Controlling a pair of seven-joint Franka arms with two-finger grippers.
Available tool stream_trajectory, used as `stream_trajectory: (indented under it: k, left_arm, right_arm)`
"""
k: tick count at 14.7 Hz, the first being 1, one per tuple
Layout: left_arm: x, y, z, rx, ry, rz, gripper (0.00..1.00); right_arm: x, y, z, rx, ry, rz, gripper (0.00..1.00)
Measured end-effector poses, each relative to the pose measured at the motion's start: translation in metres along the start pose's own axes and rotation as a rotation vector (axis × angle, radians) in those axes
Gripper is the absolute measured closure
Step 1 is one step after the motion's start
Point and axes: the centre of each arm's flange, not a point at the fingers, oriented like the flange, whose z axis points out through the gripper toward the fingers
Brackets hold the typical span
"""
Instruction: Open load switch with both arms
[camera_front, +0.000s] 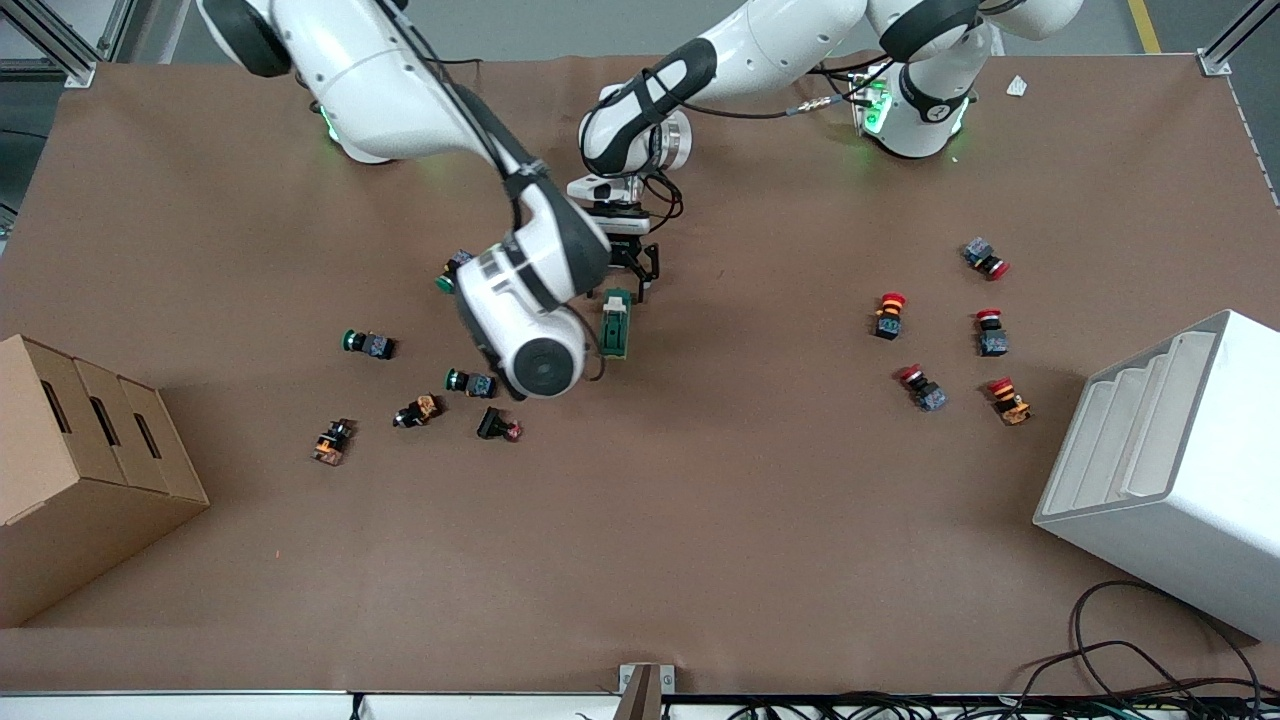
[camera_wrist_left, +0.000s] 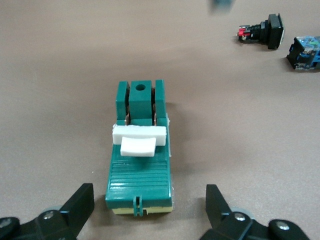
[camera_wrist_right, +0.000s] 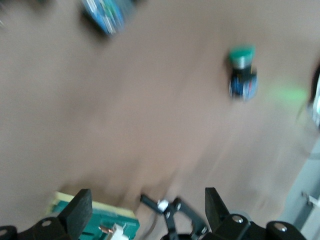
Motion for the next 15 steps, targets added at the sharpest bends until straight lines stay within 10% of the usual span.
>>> stream_trajectory:
  k: [10,15]
  left_arm:
    - [0.135,0.028,-0.034,0.082,-0.035,-0.205,0.00]
    - [0.251,-0.003,-0.060,0.171,-0.173,-0.234,0.00]
  right_arm:
    - [0.232,0.158,-0.155,0.237,0.148,-0.676,0.00]
    - [0.311,0.235,-0.178,0.216,0.250,-0.848,0.00]
